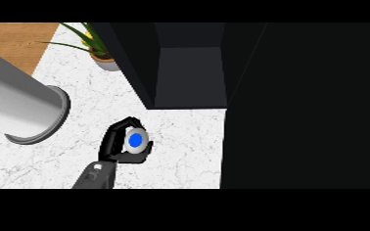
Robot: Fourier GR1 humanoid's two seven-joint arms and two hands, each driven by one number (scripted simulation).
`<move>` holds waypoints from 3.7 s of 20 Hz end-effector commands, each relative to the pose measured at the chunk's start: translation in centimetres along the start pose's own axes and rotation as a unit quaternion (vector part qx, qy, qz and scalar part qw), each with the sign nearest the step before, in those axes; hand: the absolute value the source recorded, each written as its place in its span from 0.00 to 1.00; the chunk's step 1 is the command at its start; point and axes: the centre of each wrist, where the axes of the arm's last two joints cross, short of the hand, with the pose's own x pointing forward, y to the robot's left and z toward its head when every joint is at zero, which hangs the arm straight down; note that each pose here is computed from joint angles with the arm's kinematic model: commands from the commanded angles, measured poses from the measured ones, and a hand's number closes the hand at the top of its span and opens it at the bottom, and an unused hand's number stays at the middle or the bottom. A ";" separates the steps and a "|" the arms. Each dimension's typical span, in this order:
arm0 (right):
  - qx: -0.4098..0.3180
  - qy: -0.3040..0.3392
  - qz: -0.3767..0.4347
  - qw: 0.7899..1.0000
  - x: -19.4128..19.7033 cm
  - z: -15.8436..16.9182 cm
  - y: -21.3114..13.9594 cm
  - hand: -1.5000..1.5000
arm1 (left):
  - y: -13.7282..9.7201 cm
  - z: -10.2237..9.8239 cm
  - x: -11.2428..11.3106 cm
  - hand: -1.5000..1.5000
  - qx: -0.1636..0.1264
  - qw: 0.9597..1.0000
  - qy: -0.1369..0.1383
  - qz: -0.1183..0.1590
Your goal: Pick up the bottled water, place it into the cabinet and close the cabinet
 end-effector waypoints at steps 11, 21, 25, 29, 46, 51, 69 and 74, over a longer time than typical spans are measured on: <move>-0.002 -0.020 0.004 1.000 3.6 -1.3 -0.6 0.00 | -8.0 -6.7 5.9 1.00 -0.012 0.999 0.015 0.040; -0.007 -0.035 0.006 0.999 1.5 -0.4 -1.1 0.00 | -13.7 -11.7 10.6 1.00 0.021 0.999 0.040 0.009; -0.013 -0.031 0.012 0.999 2.0 -0.4 -1.6 0.00 | -13.4 -16.6 13.2 1.00 0.035 0.998 0.052 0.000; 0.006 -0.024 0.008 1.000 2.0 0.4 -1.5 0.00 | -12.4 -18.0 12.7 1.00 0.052 0.996 0.076 0.010; 0.024 -0.040 0.009 0.999 3.0 0.3 -2.4 0.00 | -10.8 -21.5 12.7 0.00 0.181 0.951 0.075 -0.238; 0.024 -0.044 0.012 0.999 1.7 1.0 -2.4 0.00 | -9.2 -21.5 12.6 0.00 0.209 0.946 0.054 -0.240; 0.042 -0.037 0.013 0.998 3.9 0.3 -1.9 0.00 | -11.9 -22.6 15.7 1.00 0.100 0.992 -0.074 0.031; 0.038 -0.038 0.021 0.998 2.7 -0.3 -1.2 0.00 | -13.3 -19.9 14.6 1.00 0.024 0.994 -0.047 0.100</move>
